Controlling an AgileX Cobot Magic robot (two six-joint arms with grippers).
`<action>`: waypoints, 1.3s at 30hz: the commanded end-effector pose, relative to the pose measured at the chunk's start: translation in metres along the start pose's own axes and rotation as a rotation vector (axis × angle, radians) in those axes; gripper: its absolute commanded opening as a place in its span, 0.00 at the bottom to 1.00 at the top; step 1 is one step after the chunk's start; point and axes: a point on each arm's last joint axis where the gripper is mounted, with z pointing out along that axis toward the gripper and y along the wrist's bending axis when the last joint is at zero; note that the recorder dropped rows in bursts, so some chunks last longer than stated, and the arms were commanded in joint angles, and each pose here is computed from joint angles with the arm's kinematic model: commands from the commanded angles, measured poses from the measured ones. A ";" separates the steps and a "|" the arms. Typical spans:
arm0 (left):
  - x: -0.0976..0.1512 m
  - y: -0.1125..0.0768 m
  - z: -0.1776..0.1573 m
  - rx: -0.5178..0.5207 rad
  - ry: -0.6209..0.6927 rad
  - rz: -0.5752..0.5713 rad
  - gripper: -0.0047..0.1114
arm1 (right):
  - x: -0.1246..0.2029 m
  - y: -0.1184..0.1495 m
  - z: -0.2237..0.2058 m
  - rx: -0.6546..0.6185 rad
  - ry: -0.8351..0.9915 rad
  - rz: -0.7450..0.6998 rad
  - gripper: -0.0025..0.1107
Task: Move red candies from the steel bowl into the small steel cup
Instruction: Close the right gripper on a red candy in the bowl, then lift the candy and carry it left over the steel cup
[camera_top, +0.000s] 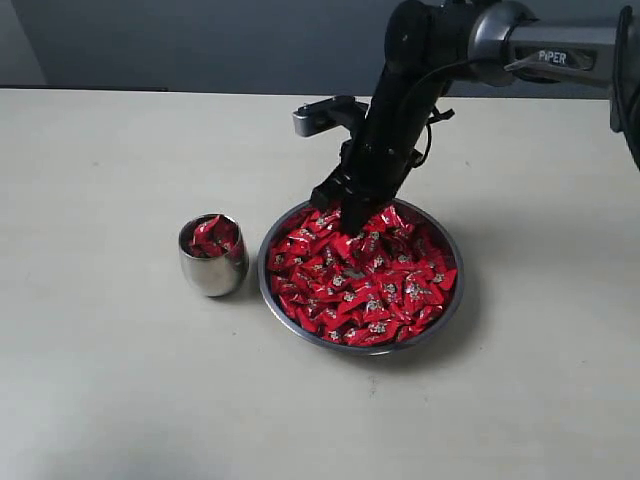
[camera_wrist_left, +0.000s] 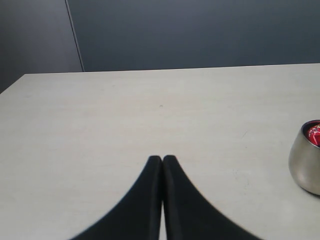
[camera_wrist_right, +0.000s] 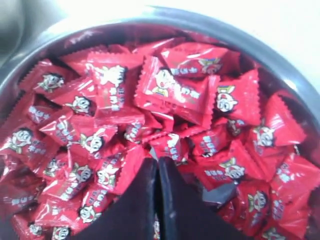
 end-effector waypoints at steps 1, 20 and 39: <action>0.001 0.000 0.000 0.002 -0.002 -0.001 0.04 | -0.002 -0.007 -0.017 0.107 0.007 0.065 0.01; 0.001 0.000 0.000 0.002 -0.002 -0.001 0.04 | -0.019 0.017 -0.054 0.050 -0.223 0.119 0.01; 0.001 0.000 0.000 0.002 -0.002 -0.001 0.04 | -0.051 0.112 -0.032 -0.015 -0.380 -0.061 0.01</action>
